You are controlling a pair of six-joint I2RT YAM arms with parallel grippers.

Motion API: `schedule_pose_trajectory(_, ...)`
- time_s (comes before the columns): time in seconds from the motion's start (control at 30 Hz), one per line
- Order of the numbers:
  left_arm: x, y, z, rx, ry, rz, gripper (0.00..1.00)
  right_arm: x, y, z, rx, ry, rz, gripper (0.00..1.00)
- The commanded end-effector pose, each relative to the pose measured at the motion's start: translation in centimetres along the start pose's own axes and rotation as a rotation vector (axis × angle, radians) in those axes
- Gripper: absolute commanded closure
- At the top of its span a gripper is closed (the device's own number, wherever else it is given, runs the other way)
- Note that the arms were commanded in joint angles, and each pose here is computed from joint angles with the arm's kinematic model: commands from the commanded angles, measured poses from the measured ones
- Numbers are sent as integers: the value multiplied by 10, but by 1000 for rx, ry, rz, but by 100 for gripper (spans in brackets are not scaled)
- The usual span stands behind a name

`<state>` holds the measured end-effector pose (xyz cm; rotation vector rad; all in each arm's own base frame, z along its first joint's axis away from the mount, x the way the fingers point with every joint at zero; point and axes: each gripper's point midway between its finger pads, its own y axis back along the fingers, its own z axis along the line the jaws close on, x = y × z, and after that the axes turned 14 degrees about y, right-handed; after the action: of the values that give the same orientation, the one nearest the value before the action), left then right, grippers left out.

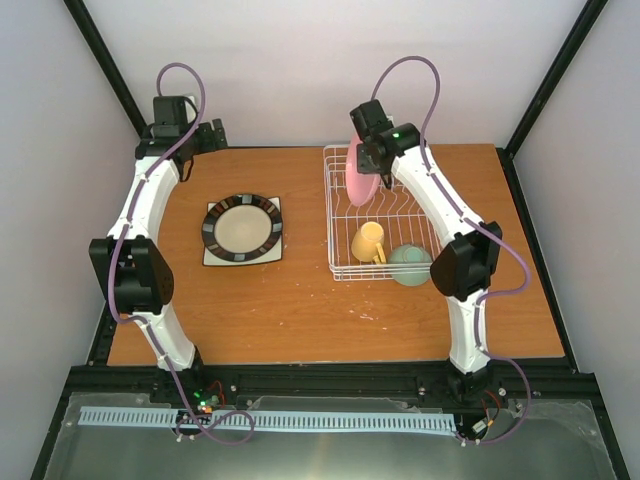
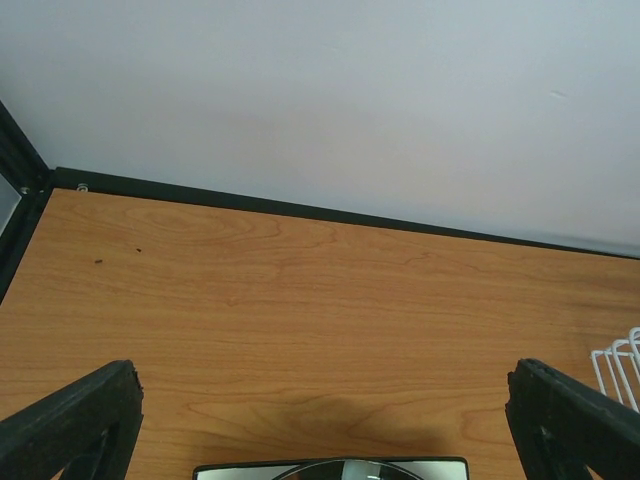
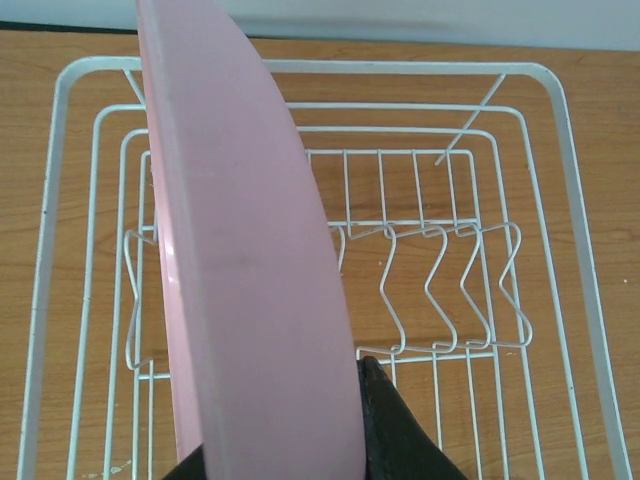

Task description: Load the mixed dishes into the dish rack

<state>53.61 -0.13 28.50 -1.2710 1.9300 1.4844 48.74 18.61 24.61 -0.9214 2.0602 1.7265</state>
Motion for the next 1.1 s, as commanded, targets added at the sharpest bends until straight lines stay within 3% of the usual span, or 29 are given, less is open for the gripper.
schedule_pose_trajectory(0.0, -1, 0, 0, -2, -10, -4, 0, 6, -9, 1, 16, -13, 28, 97)
schedule_pose_trajectory(0.73, 9, 7, 9, -33, -13, -1, 0, 36, -51, 57, -68, 120, 138, 97)
schedule_pose_trajectory(0.8, 12, 6, 10, -33, -11, 5, 0, 37, -51, 59, -77, 122, 145, 90)
schedule_pose_trajectory(0.87, 15, 5, 10, -30, -11, 15, 0, 39, -51, 59, -79, 123, 152, 73)
schedule_pose_trajectory(1.0, 23, 1, 13, -28, -5, 41, 0, 38, -49, 59, -83, 117, 150, 50)
schedule_pose_trajectory(1.07, 27, 0, 15, -16, 12, 57, 0, 37, -47, 59, -85, 115, 145, 47)
